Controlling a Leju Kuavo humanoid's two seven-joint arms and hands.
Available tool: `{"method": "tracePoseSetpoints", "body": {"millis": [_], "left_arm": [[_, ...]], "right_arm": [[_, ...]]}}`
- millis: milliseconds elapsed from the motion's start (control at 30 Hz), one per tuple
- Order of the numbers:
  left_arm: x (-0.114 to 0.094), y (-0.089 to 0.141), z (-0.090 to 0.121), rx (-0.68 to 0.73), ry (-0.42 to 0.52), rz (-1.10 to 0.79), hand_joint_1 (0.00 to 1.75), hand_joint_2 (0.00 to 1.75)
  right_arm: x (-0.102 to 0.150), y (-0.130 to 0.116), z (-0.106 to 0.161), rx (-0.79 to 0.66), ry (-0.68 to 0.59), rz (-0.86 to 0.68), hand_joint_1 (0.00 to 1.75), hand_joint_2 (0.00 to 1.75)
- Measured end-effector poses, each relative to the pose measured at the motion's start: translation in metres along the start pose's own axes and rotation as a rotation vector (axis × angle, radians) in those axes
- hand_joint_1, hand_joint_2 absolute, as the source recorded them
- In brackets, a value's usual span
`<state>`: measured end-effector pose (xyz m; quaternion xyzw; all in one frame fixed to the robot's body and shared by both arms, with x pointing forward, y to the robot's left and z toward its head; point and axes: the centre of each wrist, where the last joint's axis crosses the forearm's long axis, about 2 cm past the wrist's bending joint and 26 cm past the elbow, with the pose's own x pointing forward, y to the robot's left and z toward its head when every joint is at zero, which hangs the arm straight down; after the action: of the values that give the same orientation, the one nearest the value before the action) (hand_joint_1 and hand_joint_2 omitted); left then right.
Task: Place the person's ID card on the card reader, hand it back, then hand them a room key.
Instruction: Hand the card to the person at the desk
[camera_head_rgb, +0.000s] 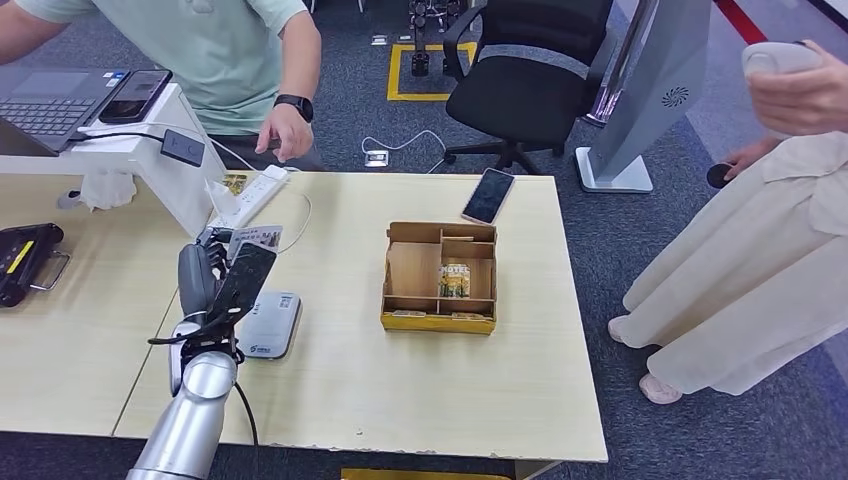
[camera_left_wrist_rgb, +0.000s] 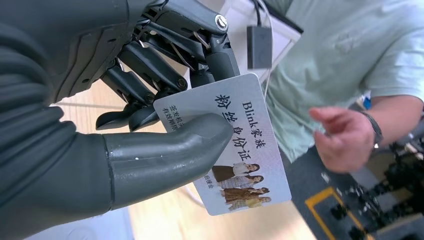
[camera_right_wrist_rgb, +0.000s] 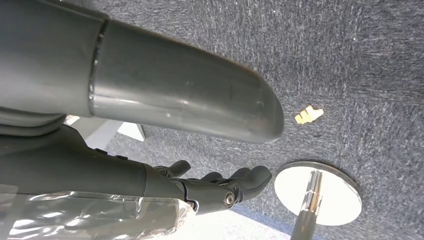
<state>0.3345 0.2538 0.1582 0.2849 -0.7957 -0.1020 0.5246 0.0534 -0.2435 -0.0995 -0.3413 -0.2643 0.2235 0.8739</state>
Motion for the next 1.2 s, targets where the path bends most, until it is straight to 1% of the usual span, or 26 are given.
{"method": "tracePoseSetpoints", "body": {"millis": [133, 267, 433, 700, 1200], "left_arm": [[0.003, -0.006, -0.019, 0.056, -0.007, -0.039, 1.75, 1.75], [0.007, -0.014, -0.036, 0.078, 0.0, -0.051, 1.75, 1.75], [0.013, -0.026, -0.049, 0.082, 0.021, -0.044, 1.75, 1.75], [0.018, -0.038, -0.054, 0.06, 0.041, -0.029, 1.75, 1.75], [0.019, -0.047, -0.052, 0.033, 0.052, -0.016, 1.75, 1.75]], "right_arm": [[0.001, 0.0, -0.001, 0.001, -0.004, 0.008, 0.0, 0.0], [0.003, -0.001, -0.002, 0.001, -0.006, 0.015, 0.0, 0.0], [0.006, 0.0, -0.001, 0.005, -0.008, 0.02, 0.0, 0.0], [0.007, 0.001, 0.0, 0.009, -0.011, 0.019, 0.0, 0.0], [0.007, 0.001, 0.0, 0.01, -0.007, 0.021, 0.0, 0.0]]}}
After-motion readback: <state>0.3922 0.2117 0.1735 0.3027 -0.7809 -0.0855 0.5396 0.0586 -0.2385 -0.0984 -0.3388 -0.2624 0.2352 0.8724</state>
